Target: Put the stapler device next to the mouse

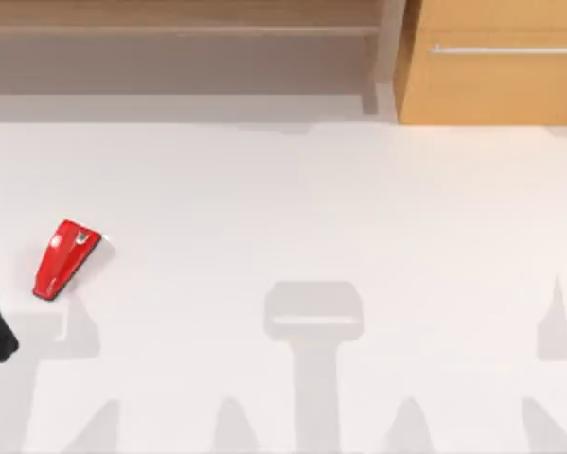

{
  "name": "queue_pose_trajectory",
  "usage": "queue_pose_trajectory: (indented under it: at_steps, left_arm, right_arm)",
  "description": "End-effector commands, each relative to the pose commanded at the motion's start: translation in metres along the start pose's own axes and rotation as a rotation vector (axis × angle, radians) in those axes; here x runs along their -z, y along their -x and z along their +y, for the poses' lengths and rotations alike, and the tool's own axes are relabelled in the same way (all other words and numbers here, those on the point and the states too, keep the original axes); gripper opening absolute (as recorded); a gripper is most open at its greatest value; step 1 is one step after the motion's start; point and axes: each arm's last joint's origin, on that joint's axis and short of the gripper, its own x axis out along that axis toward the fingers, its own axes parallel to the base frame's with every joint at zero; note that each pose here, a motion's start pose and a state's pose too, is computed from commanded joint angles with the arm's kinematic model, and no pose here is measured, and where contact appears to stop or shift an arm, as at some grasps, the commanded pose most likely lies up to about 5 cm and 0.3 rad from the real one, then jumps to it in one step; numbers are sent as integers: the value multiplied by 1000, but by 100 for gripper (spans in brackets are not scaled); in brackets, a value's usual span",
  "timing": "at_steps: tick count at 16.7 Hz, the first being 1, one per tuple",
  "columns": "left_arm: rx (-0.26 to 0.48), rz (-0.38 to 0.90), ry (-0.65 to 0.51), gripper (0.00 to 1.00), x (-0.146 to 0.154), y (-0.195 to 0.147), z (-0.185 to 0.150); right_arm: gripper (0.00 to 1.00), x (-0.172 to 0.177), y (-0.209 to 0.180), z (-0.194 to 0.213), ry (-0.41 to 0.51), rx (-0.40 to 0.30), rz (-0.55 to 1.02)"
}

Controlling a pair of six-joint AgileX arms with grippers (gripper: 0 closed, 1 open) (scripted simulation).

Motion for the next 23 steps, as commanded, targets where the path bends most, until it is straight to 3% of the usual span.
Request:
queue_pose_trajectory:
  at_steps: [5,9,15,19,23]
  left_arm:
    - [8,42,-12,100,-11,-1,-1]
    - [30,202,-52,100,-47,-11,-2]
    - [100,700,-147,100,-83,-83,-9]
    - [172,1051,-215,100,-74,-151,-18]
    - [242,1308,-271,100,-52,-210,-28]
  right_arm:
    - [100,0,0,0,0,0,0]
    - [100,0,0,0,0,0,0]
    - [100,0,0,0,0,0,0]
    - [100,0,0,0,0,0,0]
    - [100,0,0,0,0,0,0]
